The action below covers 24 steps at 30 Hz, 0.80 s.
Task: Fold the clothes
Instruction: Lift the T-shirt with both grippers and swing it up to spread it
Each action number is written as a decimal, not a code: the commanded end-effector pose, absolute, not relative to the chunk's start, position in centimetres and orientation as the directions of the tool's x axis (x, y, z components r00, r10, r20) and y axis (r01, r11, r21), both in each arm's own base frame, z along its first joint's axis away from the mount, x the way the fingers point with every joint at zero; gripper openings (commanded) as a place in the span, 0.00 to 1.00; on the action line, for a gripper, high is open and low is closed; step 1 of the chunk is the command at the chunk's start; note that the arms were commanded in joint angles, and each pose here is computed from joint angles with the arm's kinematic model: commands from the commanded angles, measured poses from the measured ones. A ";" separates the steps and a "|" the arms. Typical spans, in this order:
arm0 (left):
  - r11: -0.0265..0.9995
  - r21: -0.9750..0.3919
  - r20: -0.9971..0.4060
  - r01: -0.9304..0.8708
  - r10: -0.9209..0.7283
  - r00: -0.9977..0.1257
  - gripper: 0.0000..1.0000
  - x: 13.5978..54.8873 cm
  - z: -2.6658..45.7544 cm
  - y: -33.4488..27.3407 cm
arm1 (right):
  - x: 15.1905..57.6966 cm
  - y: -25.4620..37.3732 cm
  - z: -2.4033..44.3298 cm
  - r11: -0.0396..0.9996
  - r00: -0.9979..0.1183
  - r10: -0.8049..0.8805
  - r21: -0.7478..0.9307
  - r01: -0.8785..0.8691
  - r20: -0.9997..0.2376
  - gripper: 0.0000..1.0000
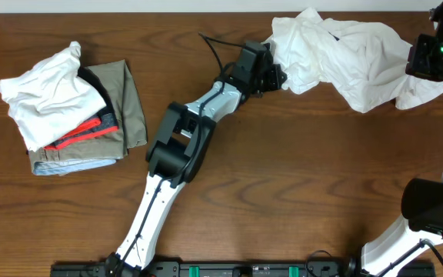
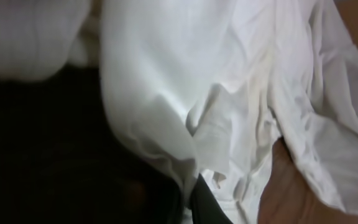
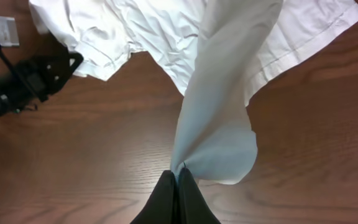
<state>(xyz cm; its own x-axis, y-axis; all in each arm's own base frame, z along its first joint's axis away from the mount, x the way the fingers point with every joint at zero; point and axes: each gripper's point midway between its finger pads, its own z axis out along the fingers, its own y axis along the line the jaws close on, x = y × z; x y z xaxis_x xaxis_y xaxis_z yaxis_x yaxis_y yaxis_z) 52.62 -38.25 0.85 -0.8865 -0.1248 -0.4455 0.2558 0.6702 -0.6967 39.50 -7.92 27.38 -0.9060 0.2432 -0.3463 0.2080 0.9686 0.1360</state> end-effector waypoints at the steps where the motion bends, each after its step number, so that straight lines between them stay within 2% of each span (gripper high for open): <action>1: 0.705 -0.642 -0.464 0.302 -0.043 -0.885 0.06 52.2 1.2 -35.7 | 39.3 -7.4 28.7 0.976 -0.899 0.211 0.127 0.175 -0.385 0.01; 7: 0.745 -0.548 -0.523 0.381 0.050 -0.851 0.06 51.6 7.9 -32.0 | 39.3 -7.6 28.8 0.977 -0.897 0.212 0.120 0.179 -0.387 0.01; 12: 0.770 -0.464 -0.627 0.438 0.064 -0.777 0.06 51.3 16.3 -28.7 | 39.6 -8.1 28.9 0.978 -0.891 0.210 0.097 0.186 -0.403 0.01; 18: 0.778 -0.415 -0.763 0.472 -0.015 -0.647 0.06 50.4 27.9 -24.0 | 39.7 -8.6 29.1 0.977 -0.885 0.212 0.081 0.196 -0.415 0.01; 24: 0.811 -0.373 -0.857 0.450 -0.116 -0.502 0.06 47.9 38.0 -17.2 | 39.2 -9.2 32.1 0.972 -0.830 0.235 0.115 0.205 -0.506 0.01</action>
<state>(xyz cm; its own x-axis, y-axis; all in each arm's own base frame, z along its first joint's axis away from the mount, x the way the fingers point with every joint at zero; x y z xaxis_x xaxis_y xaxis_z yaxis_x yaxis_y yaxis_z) 48.88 -20.36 34.00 -0.5819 -0.0940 -0.8078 0.4565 0.7843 -0.4201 40.38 -8.94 28.25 -0.8819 0.2350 -0.4087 0.2110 0.9720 0.1037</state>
